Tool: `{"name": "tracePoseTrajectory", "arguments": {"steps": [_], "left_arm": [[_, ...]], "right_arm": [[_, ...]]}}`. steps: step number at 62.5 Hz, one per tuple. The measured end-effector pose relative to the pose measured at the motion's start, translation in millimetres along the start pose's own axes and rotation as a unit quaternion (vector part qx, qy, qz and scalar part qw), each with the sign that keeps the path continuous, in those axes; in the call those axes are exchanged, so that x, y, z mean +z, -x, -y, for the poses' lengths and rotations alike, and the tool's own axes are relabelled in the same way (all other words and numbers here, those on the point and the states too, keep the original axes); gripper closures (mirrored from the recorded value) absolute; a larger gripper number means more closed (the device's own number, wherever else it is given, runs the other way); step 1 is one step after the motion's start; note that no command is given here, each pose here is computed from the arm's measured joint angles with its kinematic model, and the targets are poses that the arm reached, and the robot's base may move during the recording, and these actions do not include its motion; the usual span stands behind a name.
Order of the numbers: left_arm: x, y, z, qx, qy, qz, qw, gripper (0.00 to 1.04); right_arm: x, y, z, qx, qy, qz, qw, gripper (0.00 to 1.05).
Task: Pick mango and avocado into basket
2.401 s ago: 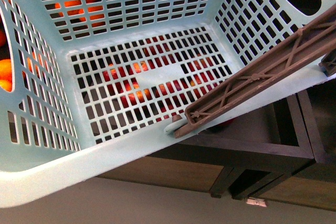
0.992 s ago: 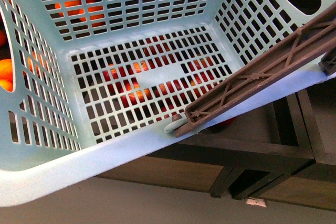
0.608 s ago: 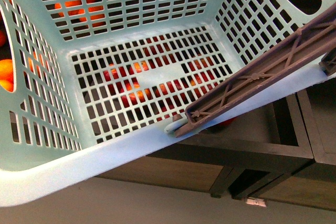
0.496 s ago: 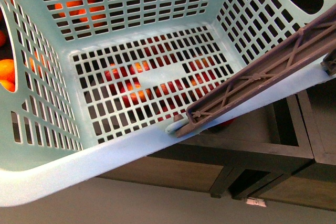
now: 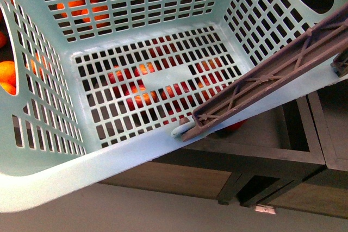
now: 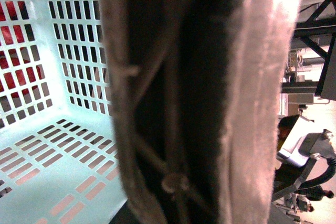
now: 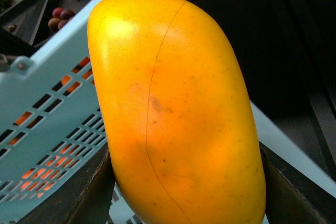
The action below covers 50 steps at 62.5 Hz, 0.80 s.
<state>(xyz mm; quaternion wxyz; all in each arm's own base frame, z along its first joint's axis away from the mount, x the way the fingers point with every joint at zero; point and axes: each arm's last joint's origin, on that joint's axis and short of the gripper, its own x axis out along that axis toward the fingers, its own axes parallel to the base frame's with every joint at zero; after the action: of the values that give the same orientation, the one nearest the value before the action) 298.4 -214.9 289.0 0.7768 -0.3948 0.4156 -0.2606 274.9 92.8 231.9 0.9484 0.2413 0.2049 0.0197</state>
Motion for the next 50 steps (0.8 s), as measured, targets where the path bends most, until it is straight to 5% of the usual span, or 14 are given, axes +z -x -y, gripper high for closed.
{"name": "tracePoseTrajectory", "arguments": {"steps": [9,24,50], "left_arm": [[0.0,0.0,0.0,0.0,0.0,0.0,1.0,0.9],[0.0,0.0,0.0,0.0,0.0,0.0,1.0,0.9],[-0.6,-0.5,-1.7,0.003,0.001,0.0,1.0,0.9]], "right_arm": [[-6.3,-2.4,-4.3,0.001,0.003,-0.008,1.0,0.37],[-6.5,-5.0,-6.4,-0.007,0.0,-0.004,1.0,0.07],[24.1,28.5,17.6,-0.073,-0.016,0.064,0.995,0.09]]}}
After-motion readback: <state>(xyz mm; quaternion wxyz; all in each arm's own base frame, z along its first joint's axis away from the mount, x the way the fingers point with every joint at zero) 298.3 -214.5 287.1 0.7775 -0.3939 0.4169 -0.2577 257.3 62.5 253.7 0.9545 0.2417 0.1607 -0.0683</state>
